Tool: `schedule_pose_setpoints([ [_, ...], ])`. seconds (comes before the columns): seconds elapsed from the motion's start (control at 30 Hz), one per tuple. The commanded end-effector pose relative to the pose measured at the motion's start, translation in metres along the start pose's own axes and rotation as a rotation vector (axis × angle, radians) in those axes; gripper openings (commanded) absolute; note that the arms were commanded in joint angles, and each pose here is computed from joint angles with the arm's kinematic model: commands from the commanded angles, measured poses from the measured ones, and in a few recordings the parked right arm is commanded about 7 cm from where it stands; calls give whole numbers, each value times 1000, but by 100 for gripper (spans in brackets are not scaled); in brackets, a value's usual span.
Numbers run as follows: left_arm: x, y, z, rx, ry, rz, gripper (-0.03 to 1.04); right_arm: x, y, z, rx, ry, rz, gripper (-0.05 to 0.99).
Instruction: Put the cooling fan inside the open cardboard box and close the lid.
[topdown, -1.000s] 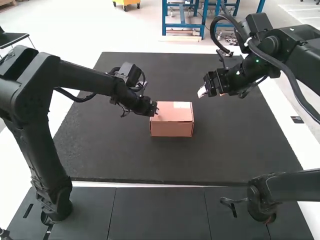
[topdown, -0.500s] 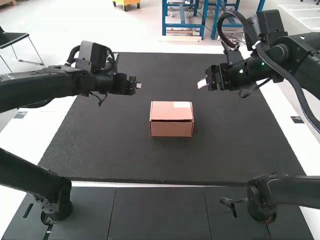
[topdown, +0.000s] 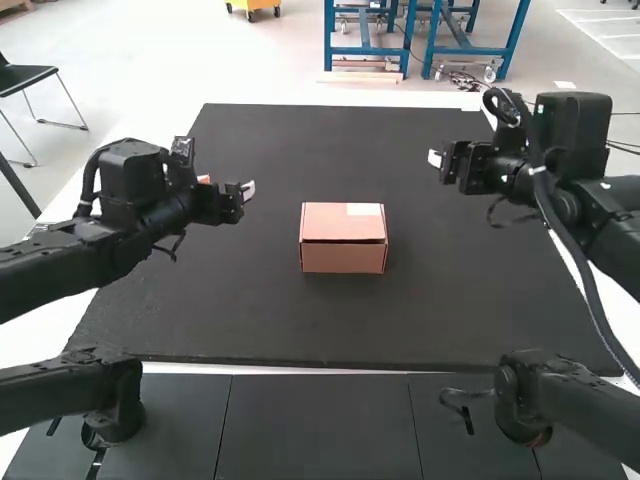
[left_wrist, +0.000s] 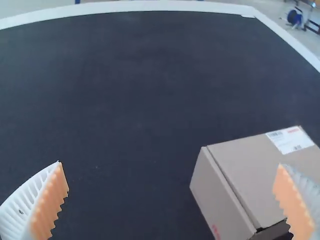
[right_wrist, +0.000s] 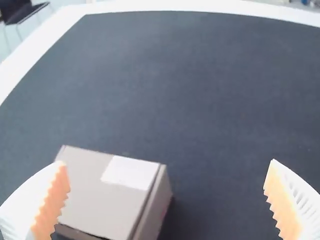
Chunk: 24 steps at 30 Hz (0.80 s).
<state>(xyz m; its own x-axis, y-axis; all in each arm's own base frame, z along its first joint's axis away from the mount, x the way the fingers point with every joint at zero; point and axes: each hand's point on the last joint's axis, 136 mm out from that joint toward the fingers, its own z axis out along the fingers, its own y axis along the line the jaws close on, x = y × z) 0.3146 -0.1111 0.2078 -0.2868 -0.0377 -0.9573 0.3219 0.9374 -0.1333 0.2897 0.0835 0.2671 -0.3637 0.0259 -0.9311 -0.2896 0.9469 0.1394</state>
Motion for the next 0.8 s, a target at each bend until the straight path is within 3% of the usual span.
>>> schedule_pose_setpoints([
  [0.0, -11, 5, -14, -20, -90, 19, 96, -3, -17, -12, 63, -79, 48, 89],
  [0.1, -33, 4, -27, -18, -188, 39, 96, -4, -27, -21, 92, -154, 44, 89],
  [0.2, -15, 1, -26, 12, -140, 101, 96, -2, -34, -31, 117, -232, 8, 90],
  [0.27, -8, 6, -29, -3, -132, 134, 96, 3, -39, -35, 136, -263, -16, 90],
  [0.37, -7, 16, -39, -37, -174, 228, 96, 9, -44, -39, 155, -310, -30, 90],
  [0.47, -10, 20, -55, -36, -271, 253, 96, 19, -49, -41, 174, -338, -51, 90],
  [0.53, -5, 9, -66, 48, -320, 264, 96, 22, -54, -43, 195, -371, -72, 90],
  [0.77, -5, 16, -100, 24, -495, 303, 96, 42, -72, -40, 263, -442, -86, 91],
])
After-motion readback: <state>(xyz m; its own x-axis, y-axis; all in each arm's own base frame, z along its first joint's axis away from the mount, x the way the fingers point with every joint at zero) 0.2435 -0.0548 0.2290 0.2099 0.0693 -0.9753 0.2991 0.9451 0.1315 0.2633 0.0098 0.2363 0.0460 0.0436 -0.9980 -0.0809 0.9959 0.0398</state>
